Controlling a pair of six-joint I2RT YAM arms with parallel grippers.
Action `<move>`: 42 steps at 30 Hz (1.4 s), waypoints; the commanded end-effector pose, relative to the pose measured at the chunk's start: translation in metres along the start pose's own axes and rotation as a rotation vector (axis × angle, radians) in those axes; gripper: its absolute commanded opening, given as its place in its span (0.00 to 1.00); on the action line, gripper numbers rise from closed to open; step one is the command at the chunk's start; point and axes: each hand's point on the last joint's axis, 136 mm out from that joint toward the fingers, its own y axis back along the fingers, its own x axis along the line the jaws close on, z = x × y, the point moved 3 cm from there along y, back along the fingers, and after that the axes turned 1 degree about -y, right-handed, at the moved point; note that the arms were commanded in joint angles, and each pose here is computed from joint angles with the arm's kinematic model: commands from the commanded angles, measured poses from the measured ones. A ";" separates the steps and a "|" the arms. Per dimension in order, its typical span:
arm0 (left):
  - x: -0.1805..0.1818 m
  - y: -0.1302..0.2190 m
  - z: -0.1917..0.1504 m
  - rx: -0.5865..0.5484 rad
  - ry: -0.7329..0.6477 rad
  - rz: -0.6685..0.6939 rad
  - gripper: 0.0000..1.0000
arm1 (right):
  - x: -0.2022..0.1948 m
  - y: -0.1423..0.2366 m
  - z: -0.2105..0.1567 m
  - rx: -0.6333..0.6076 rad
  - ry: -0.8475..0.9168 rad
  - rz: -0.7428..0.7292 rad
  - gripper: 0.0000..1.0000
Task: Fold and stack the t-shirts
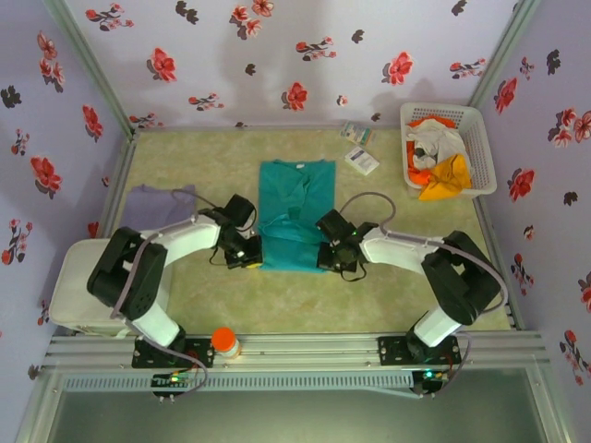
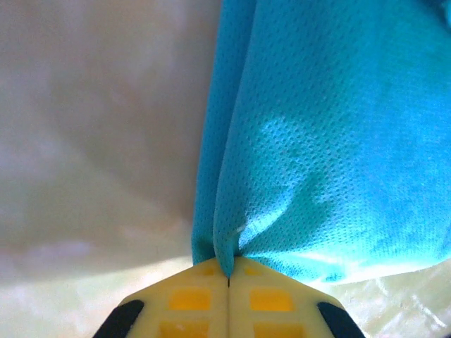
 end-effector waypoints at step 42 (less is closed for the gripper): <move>-0.006 0.006 0.023 -0.051 -0.188 0.272 0.19 | 0.003 0.019 0.026 -0.169 0.196 -0.222 0.51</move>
